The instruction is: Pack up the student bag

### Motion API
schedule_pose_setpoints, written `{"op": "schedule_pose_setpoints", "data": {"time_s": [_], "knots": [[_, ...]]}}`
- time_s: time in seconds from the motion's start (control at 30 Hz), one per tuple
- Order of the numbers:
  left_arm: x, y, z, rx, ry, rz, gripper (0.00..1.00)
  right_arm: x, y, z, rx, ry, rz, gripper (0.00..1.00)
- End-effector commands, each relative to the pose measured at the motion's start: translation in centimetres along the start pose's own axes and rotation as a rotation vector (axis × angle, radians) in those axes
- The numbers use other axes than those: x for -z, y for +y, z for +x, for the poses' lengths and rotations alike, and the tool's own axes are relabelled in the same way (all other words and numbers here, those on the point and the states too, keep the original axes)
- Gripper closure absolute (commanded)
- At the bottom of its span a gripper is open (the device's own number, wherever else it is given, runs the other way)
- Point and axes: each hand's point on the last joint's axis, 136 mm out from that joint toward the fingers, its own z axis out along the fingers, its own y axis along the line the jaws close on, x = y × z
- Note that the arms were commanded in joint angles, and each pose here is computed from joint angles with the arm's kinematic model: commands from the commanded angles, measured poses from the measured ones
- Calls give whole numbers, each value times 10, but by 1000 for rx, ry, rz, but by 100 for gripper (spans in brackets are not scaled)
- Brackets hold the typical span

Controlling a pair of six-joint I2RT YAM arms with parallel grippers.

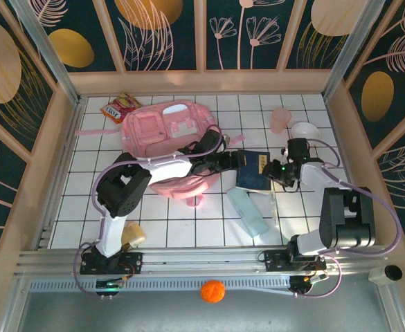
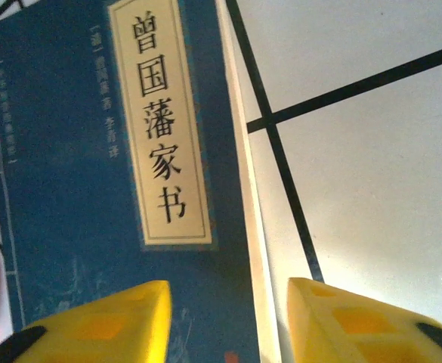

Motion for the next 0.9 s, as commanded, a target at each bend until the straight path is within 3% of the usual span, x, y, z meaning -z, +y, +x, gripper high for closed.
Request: {"op": "schedule_pose_setpoints", "data": {"time_s": [0.0, 0.07, 0.3, 0.67, 0.87], "knots": [[-11, -7, -1, 11, 9, 26, 31, -13, -9, -1, 3, 8, 24, 64], [-16, -4, -1, 17, 11, 21, 33, -19, -15, 1, -3, 24, 50, 73], [-29, -1, 1, 13, 45, 2, 39, -28, -30, 5, -3, 55, 117, 87], [-46, -8, 5, 13, 71, 18, 48, -32, -25, 5, -3, 64, 86, 89], [-41, -25, 4, -21, 70, 35, 43, -33, -20, 5, -9, 62, 57, 89]]}}
